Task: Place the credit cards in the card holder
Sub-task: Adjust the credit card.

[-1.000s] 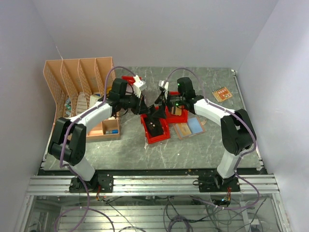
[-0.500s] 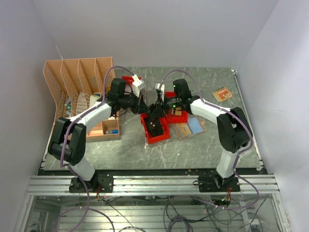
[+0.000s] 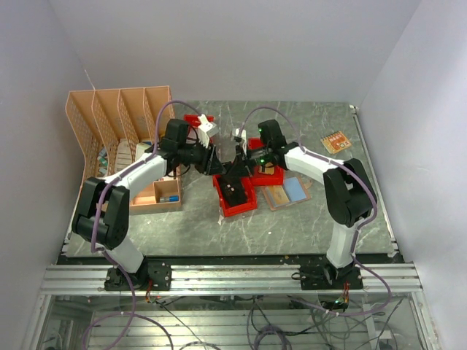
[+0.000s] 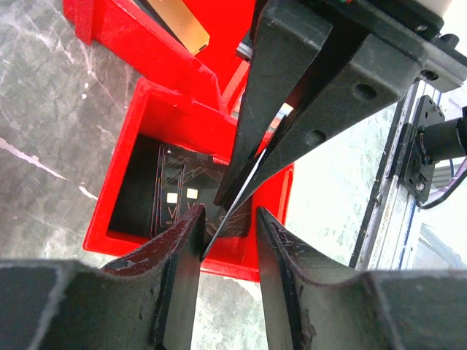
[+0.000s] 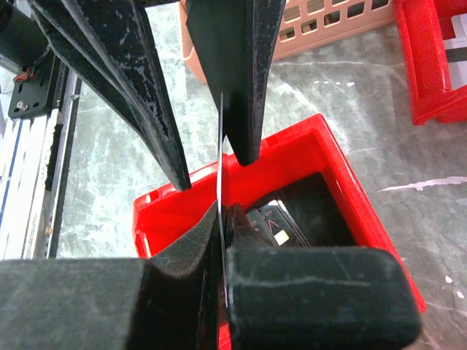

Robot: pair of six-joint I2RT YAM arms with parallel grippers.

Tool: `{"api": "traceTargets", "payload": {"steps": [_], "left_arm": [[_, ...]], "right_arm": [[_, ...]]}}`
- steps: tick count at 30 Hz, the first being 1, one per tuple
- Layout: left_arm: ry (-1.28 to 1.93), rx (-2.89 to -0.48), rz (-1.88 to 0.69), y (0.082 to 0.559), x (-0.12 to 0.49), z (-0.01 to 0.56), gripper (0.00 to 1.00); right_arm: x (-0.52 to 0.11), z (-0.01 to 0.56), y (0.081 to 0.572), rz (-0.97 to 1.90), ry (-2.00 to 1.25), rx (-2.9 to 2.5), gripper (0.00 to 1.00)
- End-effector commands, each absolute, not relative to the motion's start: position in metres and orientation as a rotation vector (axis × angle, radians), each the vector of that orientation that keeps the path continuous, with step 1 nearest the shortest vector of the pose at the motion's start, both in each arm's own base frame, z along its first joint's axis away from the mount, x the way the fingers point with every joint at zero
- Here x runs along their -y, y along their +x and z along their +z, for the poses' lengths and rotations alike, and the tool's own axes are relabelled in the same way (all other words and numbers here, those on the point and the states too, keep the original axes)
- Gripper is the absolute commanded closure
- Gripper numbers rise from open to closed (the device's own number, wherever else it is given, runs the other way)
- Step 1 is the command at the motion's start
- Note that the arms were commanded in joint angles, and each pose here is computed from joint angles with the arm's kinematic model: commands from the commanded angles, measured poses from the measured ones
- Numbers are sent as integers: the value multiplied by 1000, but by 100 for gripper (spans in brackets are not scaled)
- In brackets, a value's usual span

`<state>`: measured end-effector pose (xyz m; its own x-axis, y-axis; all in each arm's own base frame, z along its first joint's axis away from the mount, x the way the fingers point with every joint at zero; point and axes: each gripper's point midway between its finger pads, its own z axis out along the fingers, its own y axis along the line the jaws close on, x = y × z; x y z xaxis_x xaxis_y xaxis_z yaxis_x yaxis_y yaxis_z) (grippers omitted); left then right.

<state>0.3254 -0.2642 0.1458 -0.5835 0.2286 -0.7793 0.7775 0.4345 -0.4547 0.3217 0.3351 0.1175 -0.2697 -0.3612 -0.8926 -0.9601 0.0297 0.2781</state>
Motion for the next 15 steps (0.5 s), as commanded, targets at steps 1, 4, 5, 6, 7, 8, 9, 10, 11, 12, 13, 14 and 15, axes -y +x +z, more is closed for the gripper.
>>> {"api": "traceTargets", "payload": {"steps": [1,4,5,6,7,8,9,10,11,12,13,14,15], "left_arm": [[843,-2005,-1154,327,258,168,51],[852,-1968,-1189,325,258,174,45],[860,-1961,-1194,324,258,174,44],[870,-1955,-1204,323,259,174,43],[884,-1947,-1217,321,260,174,43],[896,-1936,-1227,319,261,174,43],[912,-1923,-1231,316,262,174,42],[931,-1906,-1227,314,264,176,42],[955,-1890,-1216,311,266,175,42],[980,-1871,-1201,309,268,176,42],[997,-1859,-1188,307,270,175,42],[1001,-1841,-1175,308,271,177,43],[1003,-1830,-1170,308,271,177,45]], "right_arm": [[-334,122,327,1247,-1370,-1658,100],[-330,123,324,1279,-1382,-1648,100],[-329,124,323,1288,-1389,-1639,100],[-329,124,322,1298,-1400,-1631,100],[-329,124,321,1296,-1410,-1626,100],[-329,124,320,1298,-1417,-1621,100],[-329,123,319,1305,-1422,-1623,100],[-329,124,320,1306,-1426,-1621,100],[-329,123,320,1309,-1431,-1621,100],[-329,123,320,1314,-1438,-1616,100],[-330,123,319,1318,-1445,-1614,100],[-330,124,319,1322,-1454,-1605,100],[-330,123,318,1325,-1458,-1606,100]]}}
